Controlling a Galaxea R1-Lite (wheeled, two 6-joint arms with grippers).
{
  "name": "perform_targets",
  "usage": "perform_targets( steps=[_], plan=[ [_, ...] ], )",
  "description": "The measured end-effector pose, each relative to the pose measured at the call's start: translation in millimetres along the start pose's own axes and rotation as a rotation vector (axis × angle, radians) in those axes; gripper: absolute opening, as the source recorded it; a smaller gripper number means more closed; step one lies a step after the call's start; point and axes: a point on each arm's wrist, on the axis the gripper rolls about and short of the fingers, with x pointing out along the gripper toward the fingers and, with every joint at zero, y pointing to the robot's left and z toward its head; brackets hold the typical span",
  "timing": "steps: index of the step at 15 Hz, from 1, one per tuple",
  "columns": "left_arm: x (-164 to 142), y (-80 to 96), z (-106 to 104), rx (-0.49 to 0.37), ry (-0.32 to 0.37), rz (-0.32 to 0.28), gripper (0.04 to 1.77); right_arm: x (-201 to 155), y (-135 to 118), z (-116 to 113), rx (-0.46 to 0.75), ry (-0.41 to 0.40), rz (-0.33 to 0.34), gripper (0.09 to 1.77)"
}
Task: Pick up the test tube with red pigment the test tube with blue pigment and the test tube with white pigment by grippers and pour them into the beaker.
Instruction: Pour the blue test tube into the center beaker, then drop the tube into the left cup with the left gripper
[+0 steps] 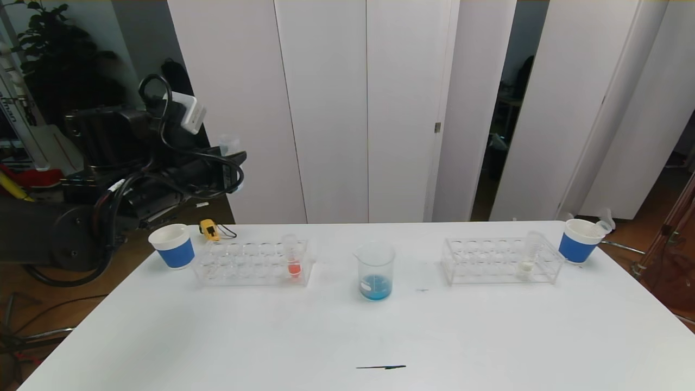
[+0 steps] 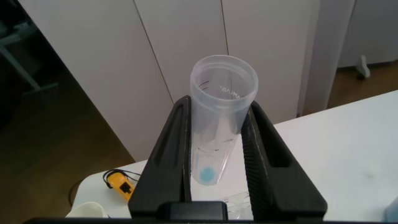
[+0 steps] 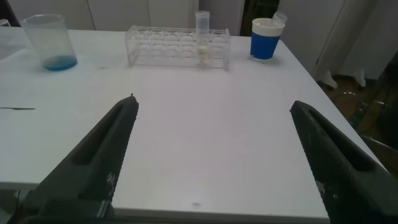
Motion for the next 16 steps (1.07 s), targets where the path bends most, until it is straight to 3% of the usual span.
perform_targets(
  steps=[2, 5, 7, 14, 16],
  plan=[
    [-8.3, 17.3, -2.5, 0.022, 0.000, 0.060, 0.57, 0.0, 0.0, 0.0, 0.000, 0.000, 0.000, 1.75],
    [-12.3, 39.7, -1.2, 0.025, -0.037, 0.229, 0.57, 0.0, 0.0, 0.0, 0.000, 0.000, 0.000, 1.75],
    [-8.6, 52.2, -5.6, 0.026, -0.058, 0.307, 0.57, 0.0, 0.0, 0.0, 0.000, 0.000, 0.000, 1.75],
    [12.3, 95.0, -40.3, 0.042, -0.126, 0.454, 0.57, 0.0, 0.0, 0.0, 0.000, 0.000, 0.000, 1.75],
    [14.5, 103.8, -56.9, 0.040, -0.098, 0.477, 0.57, 0.0, 0.0, 0.0, 0.000, 0.000, 0.000, 1.75]
  ],
)
